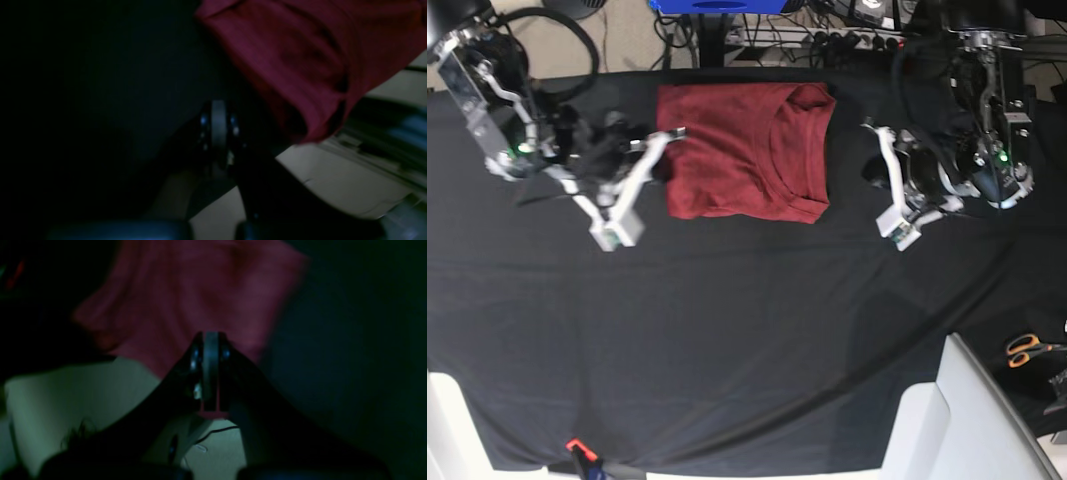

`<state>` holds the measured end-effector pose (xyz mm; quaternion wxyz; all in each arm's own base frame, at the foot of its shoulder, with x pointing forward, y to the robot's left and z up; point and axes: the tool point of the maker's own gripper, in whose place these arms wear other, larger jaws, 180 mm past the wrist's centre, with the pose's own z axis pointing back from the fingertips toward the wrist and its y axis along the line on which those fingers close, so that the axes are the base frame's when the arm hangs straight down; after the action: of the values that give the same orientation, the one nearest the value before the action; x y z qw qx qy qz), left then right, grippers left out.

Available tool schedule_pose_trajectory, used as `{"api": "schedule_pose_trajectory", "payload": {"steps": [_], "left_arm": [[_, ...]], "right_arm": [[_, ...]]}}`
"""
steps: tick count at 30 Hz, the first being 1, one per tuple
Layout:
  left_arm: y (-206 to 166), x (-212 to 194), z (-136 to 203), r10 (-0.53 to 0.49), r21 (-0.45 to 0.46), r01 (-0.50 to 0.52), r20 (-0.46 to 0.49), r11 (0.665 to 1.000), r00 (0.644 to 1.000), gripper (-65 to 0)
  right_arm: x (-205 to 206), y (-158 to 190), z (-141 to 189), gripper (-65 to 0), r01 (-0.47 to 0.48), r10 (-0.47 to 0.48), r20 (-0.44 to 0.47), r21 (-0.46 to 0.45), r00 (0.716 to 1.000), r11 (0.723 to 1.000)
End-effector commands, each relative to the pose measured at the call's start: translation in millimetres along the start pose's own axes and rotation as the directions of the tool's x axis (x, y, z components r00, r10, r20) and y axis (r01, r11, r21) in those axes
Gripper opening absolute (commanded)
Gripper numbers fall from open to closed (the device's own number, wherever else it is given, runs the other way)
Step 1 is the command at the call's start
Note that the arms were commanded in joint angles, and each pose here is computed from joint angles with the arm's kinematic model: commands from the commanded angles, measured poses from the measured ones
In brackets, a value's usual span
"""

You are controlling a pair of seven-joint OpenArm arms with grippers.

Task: Fold the T-shirt properly
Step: 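Move the left gripper to the shirt's side and press the fabric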

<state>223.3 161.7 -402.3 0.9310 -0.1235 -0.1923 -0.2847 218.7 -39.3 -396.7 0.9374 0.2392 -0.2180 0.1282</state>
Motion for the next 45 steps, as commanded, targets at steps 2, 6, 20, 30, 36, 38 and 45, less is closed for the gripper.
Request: {"api": "schedule_pose_trajectory", "payload": {"steps": [2,6,20,30,36,38,45], "left_arm": [[17,1,7,0.059,0.026,-0.06,0.041,0.998,0.997,-65.0],[34,-27,2,0.28,-0.044,-0.277,0.07,0.96,0.958,-64.5],[4,-39,-35,0.679,-0.434,-0.579,0.11,0.69,0.726,-3.6],[-31,-26,-57,0.674,-0.479,-0.568,0.07,0.669,0.735,-5.8],[-54,-31,-86,0.678,-0.454,-0.599,0.016,0.659,0.735,-5.9],[-61,-36,-95,0.684,-0.453,-0.618,-0.025,0.643,0.729,-5.9],[-78,-28,-111,0.674,-0.473,-0.621,-0.077,0.624,0.735,-14.6]], "right_arm": [[8,0,7,-65.0,0.008,-0.008,0.038,0.009,0.999,1.0],[-6,-2,6,-65.0,0.031,-0.031,0.012,0.005,0.999,1.0],[-18,-4,5,-65.0,0.039,-0.039,-0.019,0.001,0.999,0.999],[-28,-16,-3,-65.0,0.061,-0.063,-0.05,-0.026,0.997,0.998],[-27,-16,-3,-65.0,0.061,-0.063,-0.046,-0.026,0.997,0.998],[-27,-16,-3,-65.0,0.061,-0.063,-0.046,-0.026,0.997,0.998],[-27,-18,-2,-65.0,0.063,-0.064,-0.045,-0.031,0.997,0.998]]}}
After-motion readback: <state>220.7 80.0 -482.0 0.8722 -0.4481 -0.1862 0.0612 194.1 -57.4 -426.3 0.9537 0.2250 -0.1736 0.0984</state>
